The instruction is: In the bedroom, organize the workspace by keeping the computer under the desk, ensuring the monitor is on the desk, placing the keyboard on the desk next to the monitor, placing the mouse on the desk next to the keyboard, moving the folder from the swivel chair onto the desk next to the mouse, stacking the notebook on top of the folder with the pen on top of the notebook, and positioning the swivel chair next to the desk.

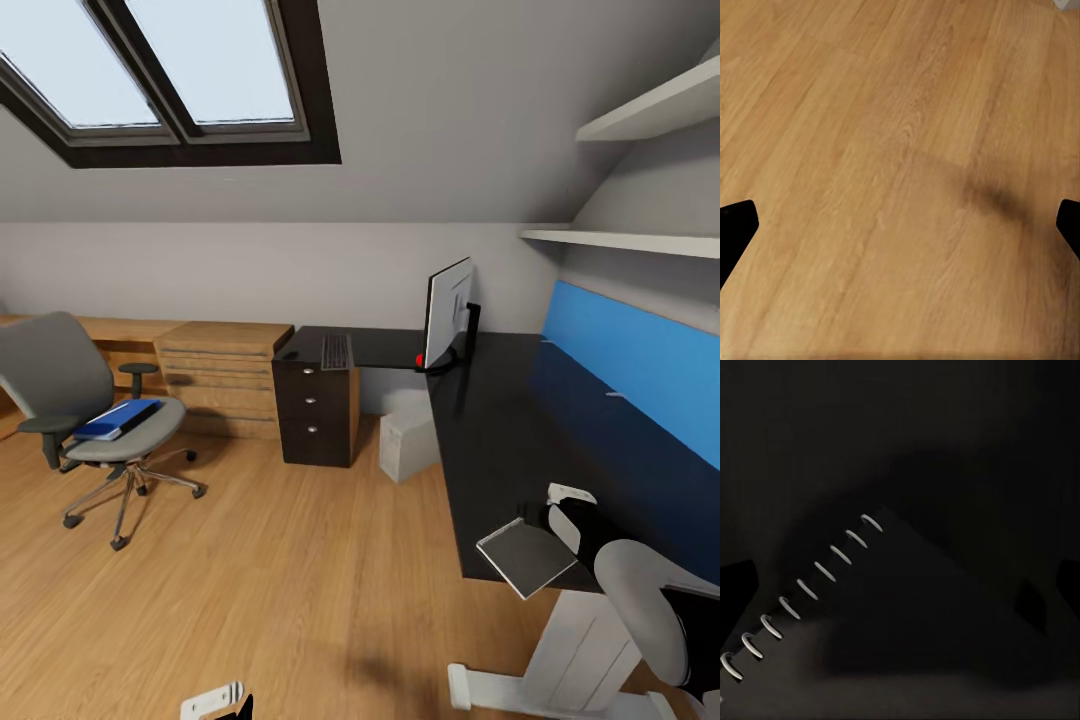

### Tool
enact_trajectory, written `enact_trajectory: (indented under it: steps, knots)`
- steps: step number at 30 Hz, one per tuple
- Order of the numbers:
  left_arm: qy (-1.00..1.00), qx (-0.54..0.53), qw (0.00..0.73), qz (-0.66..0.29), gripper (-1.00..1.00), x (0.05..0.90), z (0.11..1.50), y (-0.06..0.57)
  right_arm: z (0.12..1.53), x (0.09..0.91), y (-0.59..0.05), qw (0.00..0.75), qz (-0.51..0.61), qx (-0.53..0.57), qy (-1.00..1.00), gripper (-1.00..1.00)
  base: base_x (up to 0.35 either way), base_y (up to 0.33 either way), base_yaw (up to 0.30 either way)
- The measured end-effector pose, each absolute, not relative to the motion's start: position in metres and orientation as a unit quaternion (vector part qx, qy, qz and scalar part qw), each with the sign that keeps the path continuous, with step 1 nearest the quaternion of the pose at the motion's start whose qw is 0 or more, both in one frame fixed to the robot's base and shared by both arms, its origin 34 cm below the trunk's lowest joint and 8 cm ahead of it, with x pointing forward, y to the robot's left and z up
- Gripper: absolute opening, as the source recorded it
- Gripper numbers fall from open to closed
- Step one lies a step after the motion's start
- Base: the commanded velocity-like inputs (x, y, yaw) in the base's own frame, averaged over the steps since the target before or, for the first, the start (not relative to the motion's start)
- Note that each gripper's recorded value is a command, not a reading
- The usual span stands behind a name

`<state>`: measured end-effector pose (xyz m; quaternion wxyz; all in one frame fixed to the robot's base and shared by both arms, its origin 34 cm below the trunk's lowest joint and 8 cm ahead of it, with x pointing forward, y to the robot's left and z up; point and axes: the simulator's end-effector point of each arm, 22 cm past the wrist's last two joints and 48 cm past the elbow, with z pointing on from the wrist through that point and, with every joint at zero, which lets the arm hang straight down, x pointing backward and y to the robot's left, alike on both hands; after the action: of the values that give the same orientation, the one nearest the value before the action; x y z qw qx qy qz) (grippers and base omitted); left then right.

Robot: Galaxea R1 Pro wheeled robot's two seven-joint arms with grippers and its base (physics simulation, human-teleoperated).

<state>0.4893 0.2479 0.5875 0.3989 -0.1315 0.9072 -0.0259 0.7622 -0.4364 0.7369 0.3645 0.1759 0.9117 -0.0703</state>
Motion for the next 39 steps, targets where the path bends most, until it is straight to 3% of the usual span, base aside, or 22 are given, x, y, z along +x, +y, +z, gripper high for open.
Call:
enact_trajectory:
  steps: [39]
  knots:
    - [0.907,-0.131,0.399,-0.025,1.00,0.4892,0.5874,0.2483,0.7375,0.7644,-0.4334,0.369,-0.064,0.175,0.911,1.00,-0.012,0.000,0.000]
